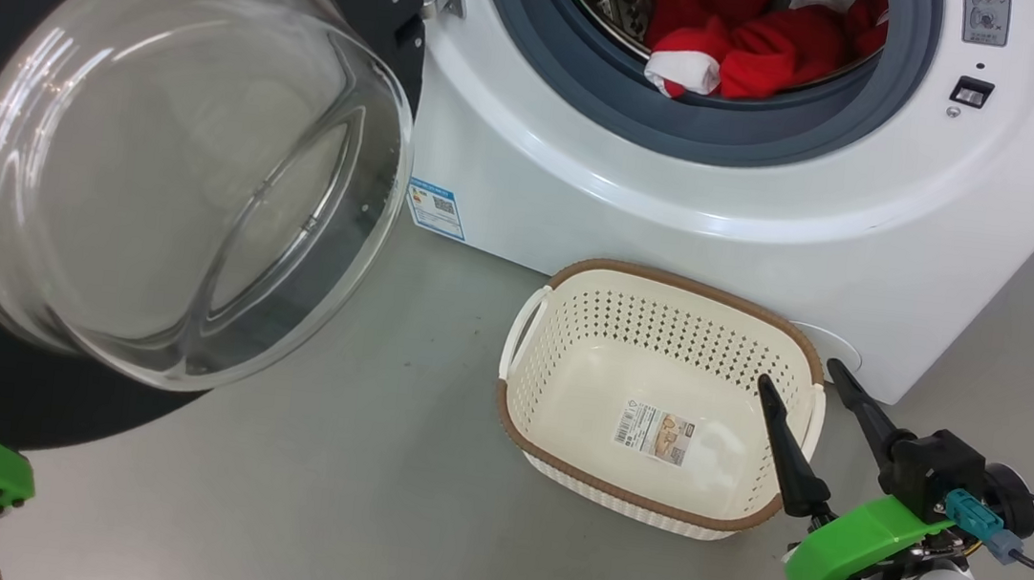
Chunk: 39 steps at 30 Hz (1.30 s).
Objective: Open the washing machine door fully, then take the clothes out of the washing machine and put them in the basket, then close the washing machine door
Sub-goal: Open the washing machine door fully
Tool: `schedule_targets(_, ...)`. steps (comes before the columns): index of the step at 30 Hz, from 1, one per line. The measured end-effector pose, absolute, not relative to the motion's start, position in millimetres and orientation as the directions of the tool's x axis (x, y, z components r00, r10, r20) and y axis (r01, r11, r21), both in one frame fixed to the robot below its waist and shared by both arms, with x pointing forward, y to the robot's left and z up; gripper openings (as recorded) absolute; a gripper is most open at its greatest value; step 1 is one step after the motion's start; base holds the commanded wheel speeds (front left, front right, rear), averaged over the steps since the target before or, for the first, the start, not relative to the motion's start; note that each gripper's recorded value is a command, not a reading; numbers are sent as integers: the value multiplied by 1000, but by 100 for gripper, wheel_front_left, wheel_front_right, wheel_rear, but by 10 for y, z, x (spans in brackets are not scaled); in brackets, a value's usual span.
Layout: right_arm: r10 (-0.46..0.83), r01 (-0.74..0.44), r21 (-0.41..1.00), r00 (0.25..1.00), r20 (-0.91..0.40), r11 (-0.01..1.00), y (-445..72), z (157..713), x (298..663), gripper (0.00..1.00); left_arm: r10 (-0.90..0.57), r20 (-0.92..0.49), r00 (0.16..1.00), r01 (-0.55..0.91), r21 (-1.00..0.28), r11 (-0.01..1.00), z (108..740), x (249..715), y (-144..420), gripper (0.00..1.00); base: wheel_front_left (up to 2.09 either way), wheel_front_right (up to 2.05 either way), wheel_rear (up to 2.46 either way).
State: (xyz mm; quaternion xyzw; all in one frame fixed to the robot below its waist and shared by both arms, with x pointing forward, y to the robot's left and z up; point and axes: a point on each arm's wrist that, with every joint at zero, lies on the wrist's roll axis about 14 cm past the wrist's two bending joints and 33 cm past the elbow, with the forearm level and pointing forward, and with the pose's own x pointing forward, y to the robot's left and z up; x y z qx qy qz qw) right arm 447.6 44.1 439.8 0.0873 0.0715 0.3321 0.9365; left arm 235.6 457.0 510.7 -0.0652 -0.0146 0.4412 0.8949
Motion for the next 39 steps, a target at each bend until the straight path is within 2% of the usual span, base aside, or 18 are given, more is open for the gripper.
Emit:
schedule_targets(17, 623, -600, 202, 779, -72, 774, 391, 4446, 4484, 100, 789, -63, 611, -790, -115, 602, 5016, 2380, 4703, 0, 0, 0, 0)
schedule_targets(18, 623, -600, 204, 780, -67, 773, 400, 4469, 4476, 100, 788, -58, 613, -788, -110, 606, 5031, 2380, 4703, 4, 0, 0, 0)
schedule_targets(19, 622, -600, 208, 781, -59, 773, 412, 4499, 4467, 100, 784, -49, 619, -784, -97, 613, 5058, 2386, 4704, 23, 0, 0, 0)
schedule_targets(20, 618, -596, 217, 784, -50, 773, 418, 4532, 4463, 100, 781, -36, 623, -780, -94, 618, 5099, 2398, 4708, 46, 0, 0, 0)
schedule_targets(21, 609, -585, 235, 792, -39, 776, 413, 4571, 4466, 100, 778, -18, 629, -775, -93, 625, 5155, 2418, 4709, 76, 0, 0, 0)
schedule_targets(22, 603, -579, 248, 797, -28, 777, 406, 4610, 4468, 100, 774, 4, 633, -771, -89, 631, 5222, 2436, 4709, 100, 0, 0, 0)
schedule_targets(30, 552, -544, 259, 832, 49, 798, 237, 4904, 4484, 100, 773, 128, 621, -771, -77, 633, 5575, 2382, 4687, 100, 0, 0, 0)
schedule_targets(39, 459, -472, 255, 882, 112, 844, -129, 5147, 4477, 100, 651, 282, 704, -637, -152, 755, 6117, 2677, 4307, 100, 0, 0, 0)
